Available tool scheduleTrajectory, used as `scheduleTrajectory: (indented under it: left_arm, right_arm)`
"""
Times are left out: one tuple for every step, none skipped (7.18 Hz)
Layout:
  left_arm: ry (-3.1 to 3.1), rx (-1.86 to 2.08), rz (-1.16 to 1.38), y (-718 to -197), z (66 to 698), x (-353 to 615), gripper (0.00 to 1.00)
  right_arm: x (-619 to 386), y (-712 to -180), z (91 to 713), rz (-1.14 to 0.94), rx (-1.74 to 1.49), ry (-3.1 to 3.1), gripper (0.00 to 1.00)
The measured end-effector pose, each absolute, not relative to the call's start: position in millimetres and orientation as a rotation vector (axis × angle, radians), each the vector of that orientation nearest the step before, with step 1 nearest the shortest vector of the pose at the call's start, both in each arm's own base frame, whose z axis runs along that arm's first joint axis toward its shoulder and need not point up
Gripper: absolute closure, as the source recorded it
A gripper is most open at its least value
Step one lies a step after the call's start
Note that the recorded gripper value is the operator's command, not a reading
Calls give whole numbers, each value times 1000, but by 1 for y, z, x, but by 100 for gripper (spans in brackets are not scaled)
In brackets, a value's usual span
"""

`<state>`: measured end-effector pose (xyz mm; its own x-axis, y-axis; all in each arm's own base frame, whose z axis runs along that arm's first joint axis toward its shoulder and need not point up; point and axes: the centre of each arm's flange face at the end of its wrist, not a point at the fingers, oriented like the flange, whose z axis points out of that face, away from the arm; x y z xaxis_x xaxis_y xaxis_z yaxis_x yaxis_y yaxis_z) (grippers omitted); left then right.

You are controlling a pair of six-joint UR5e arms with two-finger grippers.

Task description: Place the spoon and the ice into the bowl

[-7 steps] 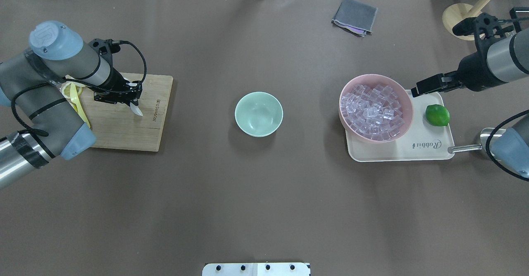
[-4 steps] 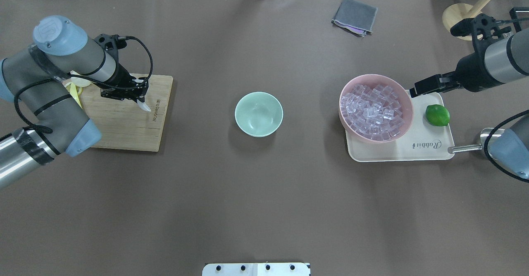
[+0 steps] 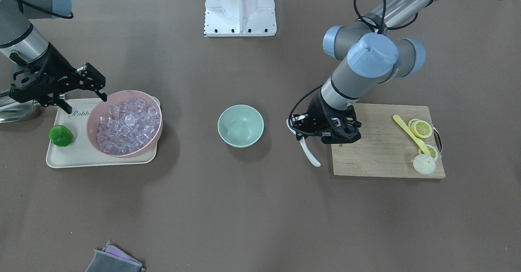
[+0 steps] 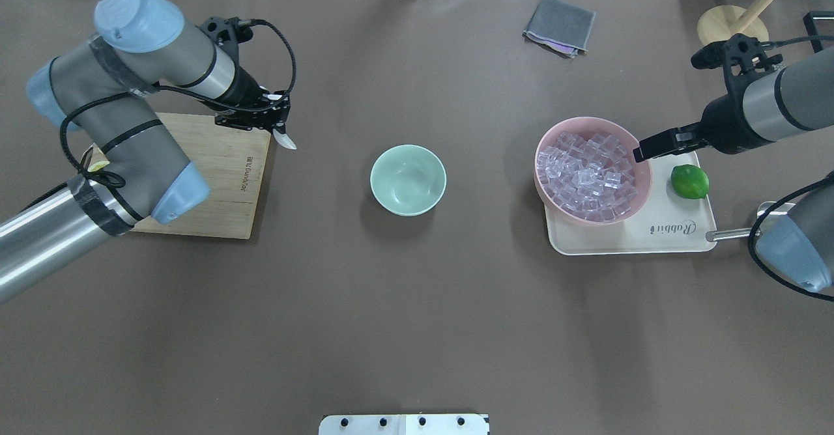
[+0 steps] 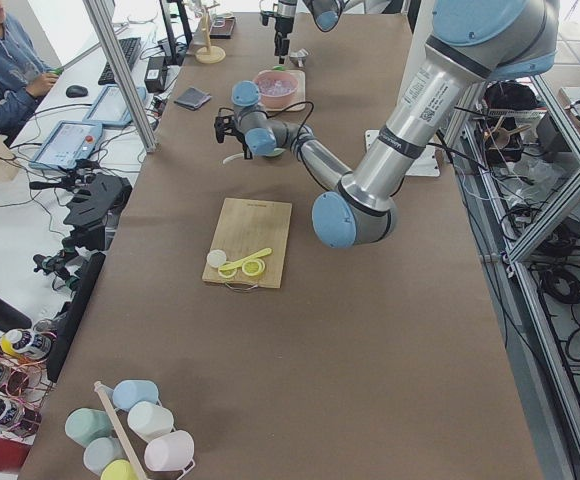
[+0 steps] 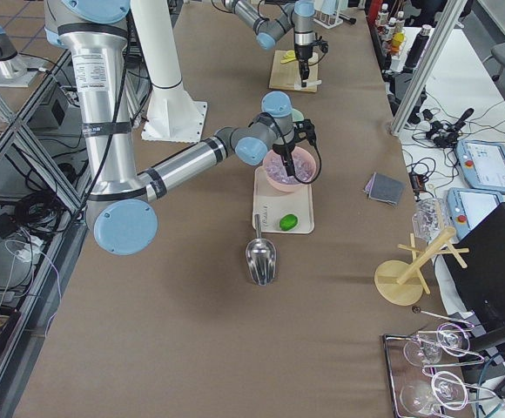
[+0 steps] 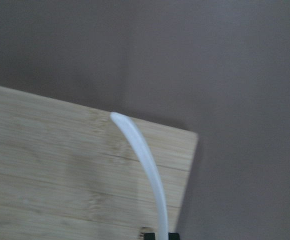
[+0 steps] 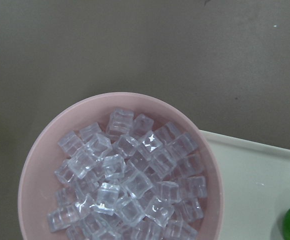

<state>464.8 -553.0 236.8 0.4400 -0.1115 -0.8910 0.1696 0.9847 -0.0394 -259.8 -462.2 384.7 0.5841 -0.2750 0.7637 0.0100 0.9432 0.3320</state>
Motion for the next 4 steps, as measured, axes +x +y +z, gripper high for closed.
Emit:
scheduleTrajectory:
  left_arm:
    - [1118, 75, -181, -538, 210, 493, 100]
    - [1130, 87, -178, -522, 192, 517, 100]
    - [1137, 93, -168, -508, 181, 534, 15]
    - [1143, 112, -166, -501, 177, 545, 2]
  right_arm:
    - [-272, -460, 382, -184, 310, -933, 2]
    - [-286, -457, 380, -202, 314, -926, 2]
    - [-298, -453, 378, -219, 315, -924, 3]
    - [-305, -450, 378, -229, 314, -922, 7]
